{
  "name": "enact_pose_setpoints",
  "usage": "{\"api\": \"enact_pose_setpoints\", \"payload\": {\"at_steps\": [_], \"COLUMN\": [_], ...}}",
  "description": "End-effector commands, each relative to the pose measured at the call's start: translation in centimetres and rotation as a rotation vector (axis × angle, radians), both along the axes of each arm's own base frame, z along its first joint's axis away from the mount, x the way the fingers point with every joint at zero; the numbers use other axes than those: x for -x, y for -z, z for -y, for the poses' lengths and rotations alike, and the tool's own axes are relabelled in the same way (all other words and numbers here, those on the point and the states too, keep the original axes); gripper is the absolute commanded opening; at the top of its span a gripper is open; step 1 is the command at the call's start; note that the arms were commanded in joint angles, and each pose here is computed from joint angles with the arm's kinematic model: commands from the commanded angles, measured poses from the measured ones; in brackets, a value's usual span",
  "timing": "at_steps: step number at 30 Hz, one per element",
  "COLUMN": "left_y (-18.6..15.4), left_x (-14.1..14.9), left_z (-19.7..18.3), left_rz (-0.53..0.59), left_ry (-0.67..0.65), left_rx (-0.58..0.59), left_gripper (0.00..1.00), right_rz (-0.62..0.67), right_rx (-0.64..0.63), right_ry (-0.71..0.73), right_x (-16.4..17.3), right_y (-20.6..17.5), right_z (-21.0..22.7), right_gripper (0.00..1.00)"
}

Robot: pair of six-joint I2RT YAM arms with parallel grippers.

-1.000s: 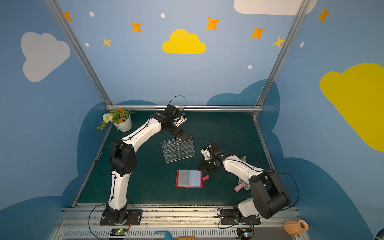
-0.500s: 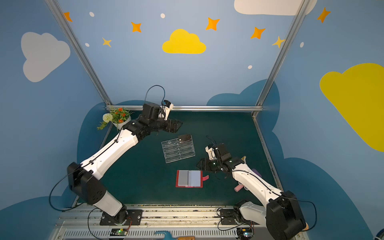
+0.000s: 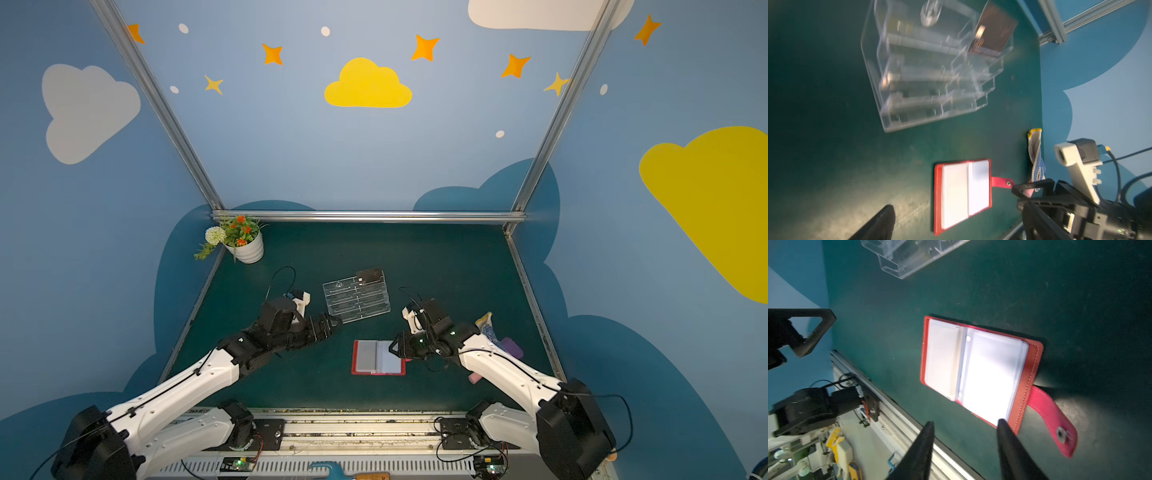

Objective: Take the credit cards out of the card holder
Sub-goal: Pick up the card holder at the bottom-center of the table.

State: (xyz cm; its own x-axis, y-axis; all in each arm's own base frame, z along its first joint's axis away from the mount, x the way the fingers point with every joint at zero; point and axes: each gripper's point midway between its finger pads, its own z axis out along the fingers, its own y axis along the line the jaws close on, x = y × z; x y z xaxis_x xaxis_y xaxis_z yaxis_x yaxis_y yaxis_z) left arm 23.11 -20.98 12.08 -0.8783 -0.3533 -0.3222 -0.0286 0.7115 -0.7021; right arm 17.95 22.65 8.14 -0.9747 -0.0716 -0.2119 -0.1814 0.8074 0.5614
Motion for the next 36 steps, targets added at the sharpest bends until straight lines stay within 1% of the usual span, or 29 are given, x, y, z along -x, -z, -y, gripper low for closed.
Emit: {"api": "enact_pose_setpoints", "payload": {"at_steps": [1,2,5,7,11,14,16,18,23,28,36], "left_y": [0.8,1.8,3.4,4.3,5.7,6.3,6.7,7.3,8.5,9.3,10.4], "left_x": [0.9,1.5,2.4,2.7,3.2,3.2,3.3,3.3,3.4,3.4,3.4], "left_z": [1.8,2.2,3.6,3.9,4.5,4.7,4.8,4.8,4.9,5.7,6.6], "left_rz": [-0.078,-0.105,-0.162,-0.193,-0.237,-0.249,-0.257,-0.280,-0.301,-0.313,-0.318], "left_ry": [-0.020,-0.008,0.013,0.018,0.016,0.010,0.008,0.014,0.013,0.037,0.058], "left_rx": [0.101,0.107,0.145,0.135,0.145,0.163,0.171,0.148,0.135,0.168,0.206], "left_gripper": [0.90,0.88,0.84,0.79,0.73,0.63,0.62,0.59,0.56,0.51,0.33], "right_rz": [-0.018,-0.027,-0.055,-0.060,-0.074,-0.082,-0.088,-0.096,-0.104,-0.117,-0.132], "right_rx": [0.036,0.045,0.067,0.076,0.089,0.098,0.098,0.096,0.100,0.116,0.122], "right_ry": [0.030,0.033,0.036,0.040,0.055,0.060,0.064,0.065,0.074,0.087,0.101], "right_x": [-0.3,-0.3,-0.3,-0.3,-0.3,-0.2,-0.2,-0.1,-0.1,0.2,0.5], "right_y": [1.7,2.2,3.5,4.1,5.1,5.6,5.9,6.3,6.8,7.5,8.0], "right_z": [0.1,0.1,0.1,0.2,0.6,0.9,1.0,1.0,1.2,2.0,2.7], "right_gripper": [0.35,0.33,0.23,0.20,0.19,0.18,0.17,0.16,0.14,0.14,0.13]}}
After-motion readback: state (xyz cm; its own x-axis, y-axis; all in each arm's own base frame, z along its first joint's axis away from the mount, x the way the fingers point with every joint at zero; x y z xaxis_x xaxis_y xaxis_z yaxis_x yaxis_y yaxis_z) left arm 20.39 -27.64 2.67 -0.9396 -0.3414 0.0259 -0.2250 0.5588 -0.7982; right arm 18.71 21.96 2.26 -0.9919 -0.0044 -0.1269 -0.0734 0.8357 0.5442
